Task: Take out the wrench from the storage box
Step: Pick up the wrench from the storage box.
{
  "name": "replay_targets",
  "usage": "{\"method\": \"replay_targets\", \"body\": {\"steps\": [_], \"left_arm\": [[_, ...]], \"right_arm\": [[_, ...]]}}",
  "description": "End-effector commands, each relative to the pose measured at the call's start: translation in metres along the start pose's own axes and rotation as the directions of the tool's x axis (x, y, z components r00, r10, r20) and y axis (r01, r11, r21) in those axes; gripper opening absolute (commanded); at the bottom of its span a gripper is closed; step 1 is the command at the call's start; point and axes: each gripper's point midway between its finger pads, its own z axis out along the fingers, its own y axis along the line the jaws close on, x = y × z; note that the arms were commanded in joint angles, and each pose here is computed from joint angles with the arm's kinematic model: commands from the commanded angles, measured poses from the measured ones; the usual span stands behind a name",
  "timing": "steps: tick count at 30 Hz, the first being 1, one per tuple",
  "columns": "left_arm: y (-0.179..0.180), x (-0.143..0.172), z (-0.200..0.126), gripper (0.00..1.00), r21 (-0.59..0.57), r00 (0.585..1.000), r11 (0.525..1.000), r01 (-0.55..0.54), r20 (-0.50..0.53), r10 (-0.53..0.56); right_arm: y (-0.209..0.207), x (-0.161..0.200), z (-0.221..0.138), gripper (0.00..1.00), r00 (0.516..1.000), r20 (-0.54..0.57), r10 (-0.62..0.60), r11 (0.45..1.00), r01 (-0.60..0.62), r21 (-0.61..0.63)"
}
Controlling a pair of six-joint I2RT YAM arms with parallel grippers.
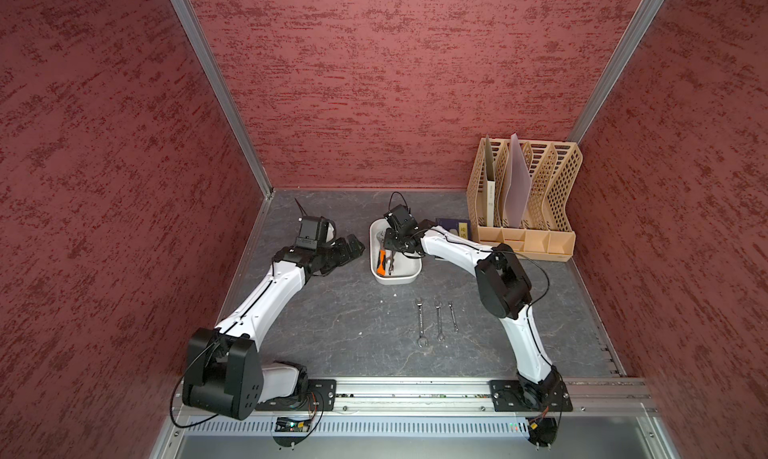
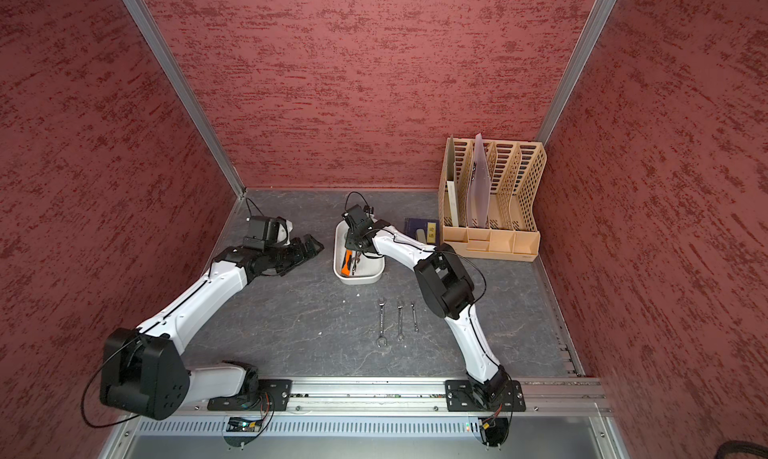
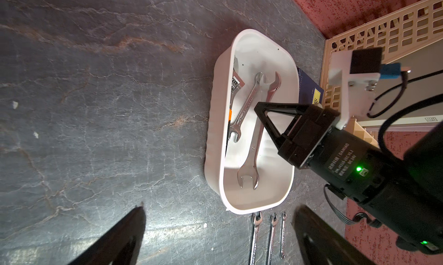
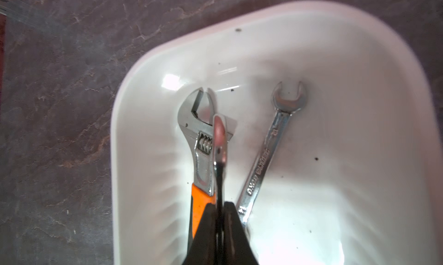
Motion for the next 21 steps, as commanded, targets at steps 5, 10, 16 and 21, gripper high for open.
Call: {"method": "replay_targets", "body": {"steps": [5,10,16,21], "left_arm": [[-0.001,-0.006,-0.005,1.00,0.001,0.999,1.000,-0.004,0.035,0.004],[-0.008,-0.006,-0.009,1.00,0.009,0.999,1.000,-0.023,0.046,0.023],[-0.011,-0.003,-0.015,1.00,-0.006,0.996,0.999,-0.054,0.067,0.054],[-0.016,-0.008,-0.022,1.00,-0.008,0.992,0.997,-0.081,0.098,0.081]], "right_arm": [[0.033,-0.028,-0.066,0.00,0.995,0.095,-0.039,0.992,0.050,-0.113],[0.028,0.006,-0.094,0.00,0.995,0.085,-0.053,0.990,0.063,-0.122],[0.016,0.067,-0.132,0.00,0.996,0.062,-0.057,0.989,0.065,-0.136],[0.007,0.133,-0.144,0.00,0.996,0.006,-0.087,0.982,0.087,-0.165]]}}
